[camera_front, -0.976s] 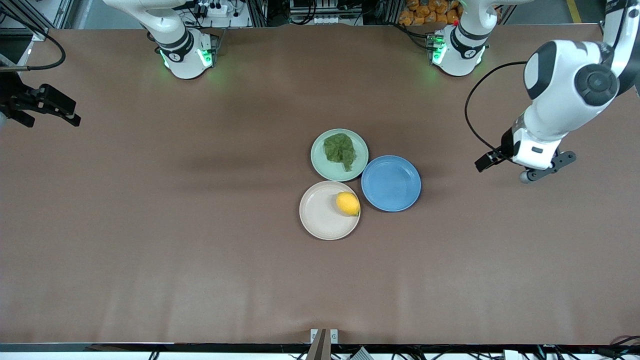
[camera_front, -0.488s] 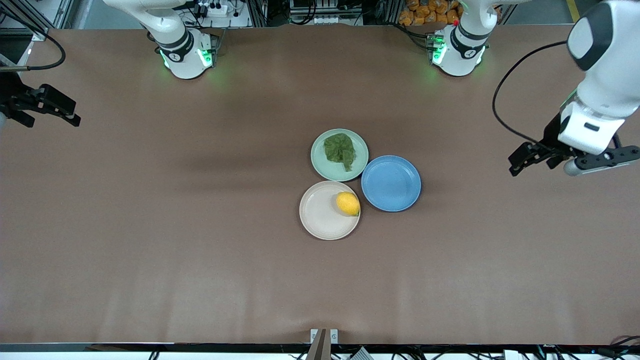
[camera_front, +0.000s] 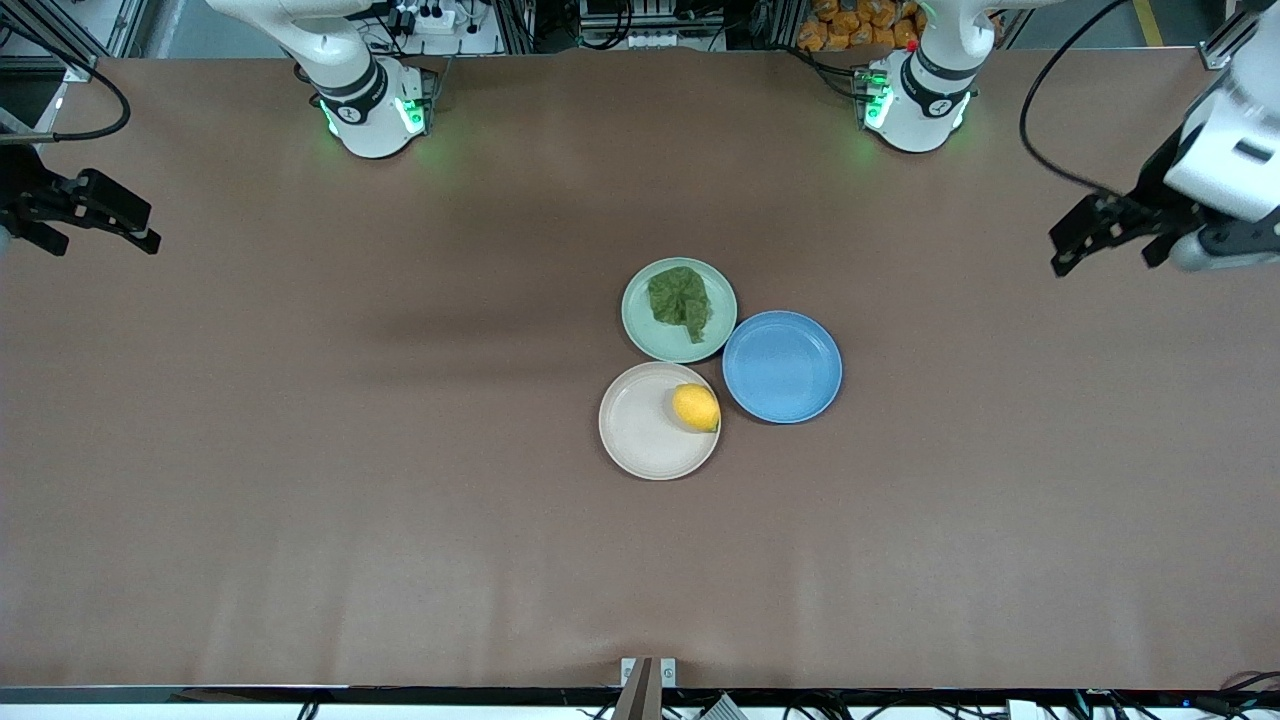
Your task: Place lemon and lettuce in plates
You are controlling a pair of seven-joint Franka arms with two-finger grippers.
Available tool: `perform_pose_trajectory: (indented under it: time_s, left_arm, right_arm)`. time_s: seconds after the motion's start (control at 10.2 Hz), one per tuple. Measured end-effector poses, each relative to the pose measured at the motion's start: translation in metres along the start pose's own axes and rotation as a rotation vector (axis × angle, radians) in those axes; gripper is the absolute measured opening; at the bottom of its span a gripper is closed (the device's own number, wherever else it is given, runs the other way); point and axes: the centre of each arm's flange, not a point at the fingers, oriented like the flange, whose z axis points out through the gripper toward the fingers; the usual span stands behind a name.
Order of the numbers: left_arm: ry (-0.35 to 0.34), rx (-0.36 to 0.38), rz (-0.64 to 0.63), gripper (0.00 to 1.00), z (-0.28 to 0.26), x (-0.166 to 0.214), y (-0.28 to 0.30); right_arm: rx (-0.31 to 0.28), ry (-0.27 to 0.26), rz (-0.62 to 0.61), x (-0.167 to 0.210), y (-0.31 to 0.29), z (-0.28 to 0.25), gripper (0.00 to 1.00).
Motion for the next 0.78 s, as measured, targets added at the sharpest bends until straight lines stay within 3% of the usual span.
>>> perform_pose_trajectory:
  time_s: [0.78]
  left_arm:
    - [-0.004, -0.026, 0.079, 1.0, -0.026, -0.005, 0.001]
  right_arm:
    - [-0.001, -0.003, 0.005, 0.0, 0.003, 0.001, 1.0]
